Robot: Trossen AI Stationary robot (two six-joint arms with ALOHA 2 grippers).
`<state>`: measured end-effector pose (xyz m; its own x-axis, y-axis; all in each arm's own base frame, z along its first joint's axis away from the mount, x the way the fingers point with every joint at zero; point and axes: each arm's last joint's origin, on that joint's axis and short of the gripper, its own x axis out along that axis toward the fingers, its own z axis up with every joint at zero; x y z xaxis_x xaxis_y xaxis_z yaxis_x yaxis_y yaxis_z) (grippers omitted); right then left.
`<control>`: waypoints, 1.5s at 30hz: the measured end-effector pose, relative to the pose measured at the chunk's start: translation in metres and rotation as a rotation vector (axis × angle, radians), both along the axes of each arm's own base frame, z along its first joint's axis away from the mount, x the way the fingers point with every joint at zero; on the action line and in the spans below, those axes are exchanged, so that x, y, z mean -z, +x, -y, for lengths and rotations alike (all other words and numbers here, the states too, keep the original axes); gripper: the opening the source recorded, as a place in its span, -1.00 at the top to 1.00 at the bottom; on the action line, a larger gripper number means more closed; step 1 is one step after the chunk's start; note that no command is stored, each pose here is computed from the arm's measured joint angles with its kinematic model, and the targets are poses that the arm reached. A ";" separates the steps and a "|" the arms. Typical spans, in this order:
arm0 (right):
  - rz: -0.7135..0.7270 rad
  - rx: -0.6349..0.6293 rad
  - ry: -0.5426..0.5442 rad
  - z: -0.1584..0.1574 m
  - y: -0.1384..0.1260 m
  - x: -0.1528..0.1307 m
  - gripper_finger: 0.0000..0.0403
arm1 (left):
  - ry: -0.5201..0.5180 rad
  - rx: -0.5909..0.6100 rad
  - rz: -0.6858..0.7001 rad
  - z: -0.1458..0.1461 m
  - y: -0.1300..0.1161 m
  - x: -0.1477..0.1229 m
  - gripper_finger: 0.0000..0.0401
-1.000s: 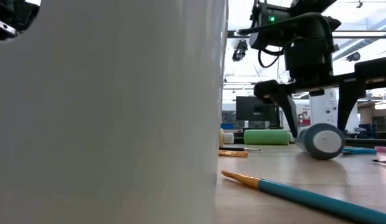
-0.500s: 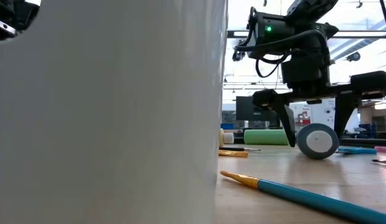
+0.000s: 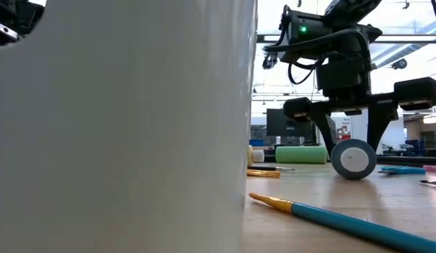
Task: Pick & Place Paint Supplies
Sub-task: Put the black paint bottle into the gray bin
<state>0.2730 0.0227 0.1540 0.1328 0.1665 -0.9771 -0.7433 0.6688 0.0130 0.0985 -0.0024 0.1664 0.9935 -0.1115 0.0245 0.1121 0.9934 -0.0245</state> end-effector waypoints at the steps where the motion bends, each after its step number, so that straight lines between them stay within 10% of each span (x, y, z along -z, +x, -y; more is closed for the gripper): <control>1: 0.000 0.000 0.000 0.000 0.000 0.000 0.07 | 0.000 0.000 0.000 0.000 0.000 0.000 0.48; 19: 0.120 0.025 0.013 0.000 -0.003 -0.032 0.10 | 0.000 0.000 0.000 0.000 0.000 0.000 0.48; 34: 0.700 0.040 0.120 -0.015 -0.009 -0.135 0.10 | 0.000 0.000 0.000 0.000 0.000 0.000 0.48; 45: 0.964 -0.221 0.093 -0.054 0.013 -0.139 0.10 | 0.000 0.000 0.000 0.000 0.000 0.000 0.48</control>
